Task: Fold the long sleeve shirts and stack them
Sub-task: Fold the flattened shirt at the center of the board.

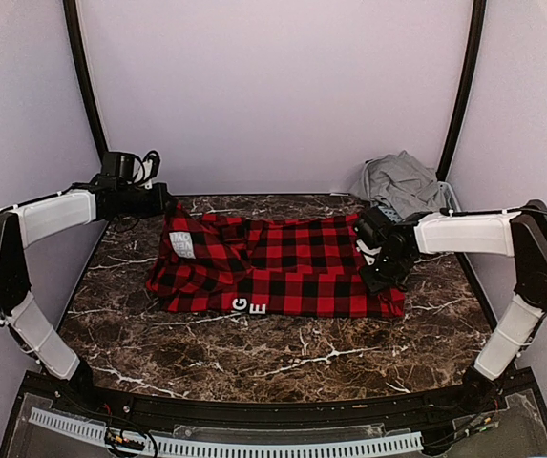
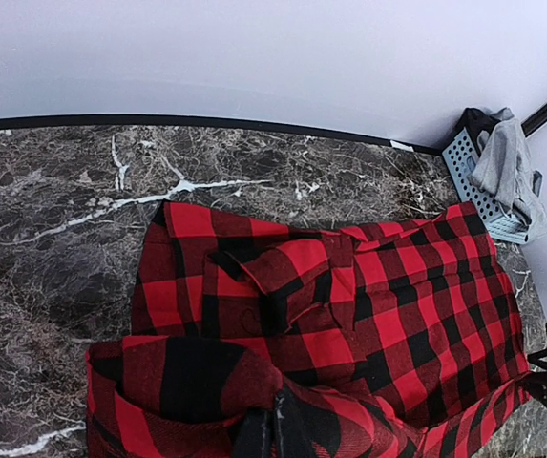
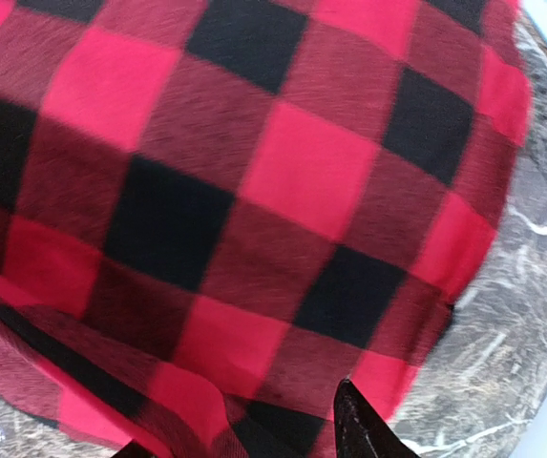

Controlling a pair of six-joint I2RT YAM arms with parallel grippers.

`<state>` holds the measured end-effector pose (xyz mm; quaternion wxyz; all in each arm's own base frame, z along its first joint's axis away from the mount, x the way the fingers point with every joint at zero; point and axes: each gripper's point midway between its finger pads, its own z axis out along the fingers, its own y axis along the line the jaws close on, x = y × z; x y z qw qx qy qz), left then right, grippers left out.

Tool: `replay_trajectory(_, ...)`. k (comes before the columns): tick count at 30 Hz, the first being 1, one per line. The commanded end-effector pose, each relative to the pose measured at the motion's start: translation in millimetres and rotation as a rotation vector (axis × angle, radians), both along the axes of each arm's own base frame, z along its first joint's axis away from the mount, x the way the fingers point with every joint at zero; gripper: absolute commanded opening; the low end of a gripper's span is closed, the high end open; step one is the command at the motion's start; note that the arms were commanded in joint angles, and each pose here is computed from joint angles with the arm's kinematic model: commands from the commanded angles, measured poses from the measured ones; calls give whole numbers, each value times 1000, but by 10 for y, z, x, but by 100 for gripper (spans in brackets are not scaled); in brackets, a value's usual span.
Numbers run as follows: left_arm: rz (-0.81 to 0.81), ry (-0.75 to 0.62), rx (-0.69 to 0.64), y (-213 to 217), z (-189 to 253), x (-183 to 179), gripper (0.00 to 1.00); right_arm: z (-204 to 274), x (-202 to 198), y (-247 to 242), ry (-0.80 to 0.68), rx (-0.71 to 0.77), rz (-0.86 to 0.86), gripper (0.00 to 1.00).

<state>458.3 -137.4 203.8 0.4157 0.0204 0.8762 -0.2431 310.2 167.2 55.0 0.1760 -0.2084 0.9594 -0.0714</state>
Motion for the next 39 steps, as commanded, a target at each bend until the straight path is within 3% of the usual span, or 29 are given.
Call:
replay_trajectory(1,12,-63,-11,25,194,105,0,184,166,-244,-77,-37,-95,47)
replay_trajectory(12,-13,-84,-34,-30,205,120,0,231,311,-421,-115,-108,-148,48)
replay_trajectory(26,-274,-276,-254,-472,680,-103,1,569,180,260,-151,314,17,47)
replay_trajectory(32,-340,-262,-217,-661,497,-267,1,510,126,324,-132,346,34,47)
replay_trajectory(39,-429,-272,-75,-1061,155,-748,1,507,107,366,-122,368,47,47)
